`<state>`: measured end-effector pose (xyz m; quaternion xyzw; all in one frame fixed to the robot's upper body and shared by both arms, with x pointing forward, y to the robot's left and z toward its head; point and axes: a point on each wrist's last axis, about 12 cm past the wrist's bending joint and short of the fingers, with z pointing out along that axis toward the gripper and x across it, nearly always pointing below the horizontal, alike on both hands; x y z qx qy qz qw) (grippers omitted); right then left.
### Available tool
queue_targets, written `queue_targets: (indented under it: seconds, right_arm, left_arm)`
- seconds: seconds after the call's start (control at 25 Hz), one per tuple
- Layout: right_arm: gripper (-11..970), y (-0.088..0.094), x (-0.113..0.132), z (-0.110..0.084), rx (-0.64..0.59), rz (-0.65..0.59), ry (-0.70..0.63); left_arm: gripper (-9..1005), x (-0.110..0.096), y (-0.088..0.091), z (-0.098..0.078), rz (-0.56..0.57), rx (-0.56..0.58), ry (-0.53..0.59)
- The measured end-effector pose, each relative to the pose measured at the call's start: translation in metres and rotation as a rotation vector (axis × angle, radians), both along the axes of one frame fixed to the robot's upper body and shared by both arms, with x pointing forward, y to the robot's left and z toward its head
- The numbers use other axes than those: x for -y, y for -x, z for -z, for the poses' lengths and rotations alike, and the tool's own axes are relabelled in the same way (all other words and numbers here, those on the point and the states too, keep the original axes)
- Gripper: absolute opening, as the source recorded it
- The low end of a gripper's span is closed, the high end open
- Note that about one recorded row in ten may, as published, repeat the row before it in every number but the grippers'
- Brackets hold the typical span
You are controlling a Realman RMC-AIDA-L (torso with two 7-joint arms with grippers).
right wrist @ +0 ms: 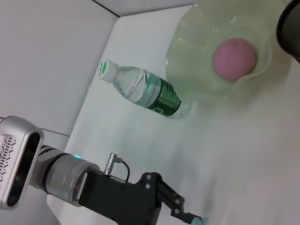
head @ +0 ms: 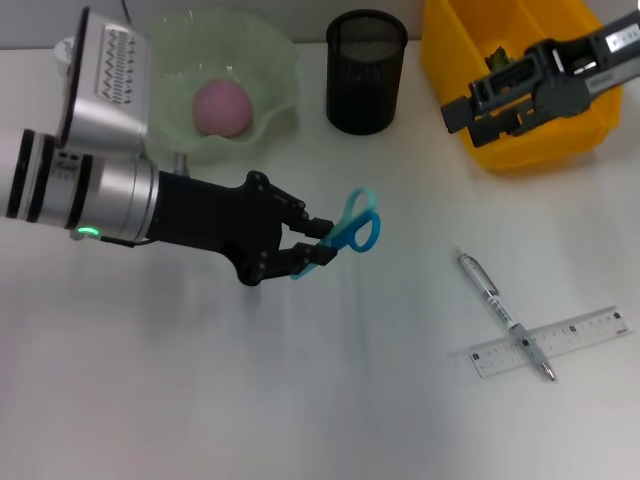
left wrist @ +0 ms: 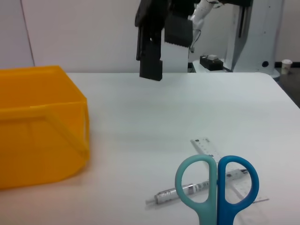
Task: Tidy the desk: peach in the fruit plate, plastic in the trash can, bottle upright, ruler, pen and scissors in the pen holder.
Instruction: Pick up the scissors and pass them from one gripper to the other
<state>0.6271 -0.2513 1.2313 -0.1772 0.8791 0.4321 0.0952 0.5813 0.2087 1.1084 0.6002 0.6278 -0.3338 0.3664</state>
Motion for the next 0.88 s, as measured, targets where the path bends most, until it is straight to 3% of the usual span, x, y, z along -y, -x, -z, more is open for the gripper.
queue_targets:
  seconds: [0.24, 0.88]
  right_arm:
    - [553, -0.006, -0.012, -0.011, -0.033, -0.010, 0.047]
    - [543, -0.014, -0.052, -0.007, -0.059, -0.041, 0.212]
  left_arm:
    - [223, 0.006, -0.008, -0.003, -0.042, -0.005, -0.012]
    - [223, 0.026, -0.017, -0.004, -0.075, 0.008, -0.077]
